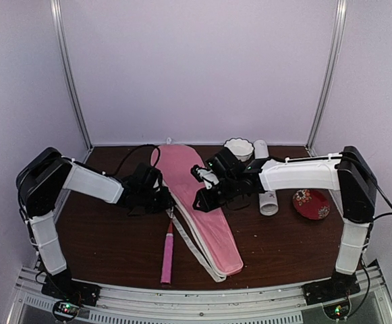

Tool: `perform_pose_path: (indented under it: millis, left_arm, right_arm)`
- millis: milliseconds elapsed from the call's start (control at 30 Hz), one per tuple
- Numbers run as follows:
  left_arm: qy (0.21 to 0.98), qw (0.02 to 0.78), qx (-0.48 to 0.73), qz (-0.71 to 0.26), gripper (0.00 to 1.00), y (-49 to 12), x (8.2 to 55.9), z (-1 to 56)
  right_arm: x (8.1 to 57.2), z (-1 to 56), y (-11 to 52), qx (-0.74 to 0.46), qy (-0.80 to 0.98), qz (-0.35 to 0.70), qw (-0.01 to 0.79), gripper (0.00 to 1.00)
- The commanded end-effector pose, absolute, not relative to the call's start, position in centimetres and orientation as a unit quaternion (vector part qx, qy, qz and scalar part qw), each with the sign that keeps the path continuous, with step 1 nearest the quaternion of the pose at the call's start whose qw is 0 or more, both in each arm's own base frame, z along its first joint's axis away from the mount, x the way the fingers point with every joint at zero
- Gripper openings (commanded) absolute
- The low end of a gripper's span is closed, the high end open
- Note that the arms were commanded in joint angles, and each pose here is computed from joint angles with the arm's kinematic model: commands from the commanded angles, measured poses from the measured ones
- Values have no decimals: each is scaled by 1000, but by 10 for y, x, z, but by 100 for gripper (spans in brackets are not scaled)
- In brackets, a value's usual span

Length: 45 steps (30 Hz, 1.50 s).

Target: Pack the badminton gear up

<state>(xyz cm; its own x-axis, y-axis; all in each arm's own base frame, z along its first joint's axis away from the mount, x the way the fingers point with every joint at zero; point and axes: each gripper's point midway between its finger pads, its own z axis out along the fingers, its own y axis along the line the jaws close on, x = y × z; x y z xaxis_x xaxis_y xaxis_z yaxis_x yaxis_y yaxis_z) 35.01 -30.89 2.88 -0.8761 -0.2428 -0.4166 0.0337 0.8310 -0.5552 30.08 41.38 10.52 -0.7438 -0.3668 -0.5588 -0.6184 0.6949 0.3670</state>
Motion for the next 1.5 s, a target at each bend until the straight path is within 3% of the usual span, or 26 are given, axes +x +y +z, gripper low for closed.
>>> perform_pose_path:
  millis: [0, 100, 167, 333, 567, 833, 1267, 1467]
  left_arm:
    - [902, 284, 8, -325, 30, -322, 370, 66]
    - [896, 288, 66, -331, 52, -318, 349, 76]
    - [891, 298, 111, -325, 61, -310, 329, 81]
    - [872, 358, 199, -269, 66, -284, 278, 90]
    - [830, 438, 232, -256, 68, -261, 224, 111]
    - [800, 504, 220, -239, 69, -224, 208, 122]
    - [806, 499, 217, -233, 69, -221, 208, 118]
    - [807, 499, 217, -229, 69, -219, 207, 117]
  right_arm:
    - [297, 132, 391, -263, 893, 264, 252, 29]
    - [286, 135, 377, -263, 895, 258, 252, 29]
    - [276, 130, 365, -262, 898, 252, 247, 30]
    - [248, 125, 356, -273, 902, 235, 237, 33]
    - [210, 116, 377, -303, 907, 192, 220, 33]
    - [212, 83, 391, -303, 925, 113, 201, 31]
    - [220, 52, 404, -302, 934, 78, 177, 32]
    - [213, 67, 409, -311, 928, 80, 192, 22]
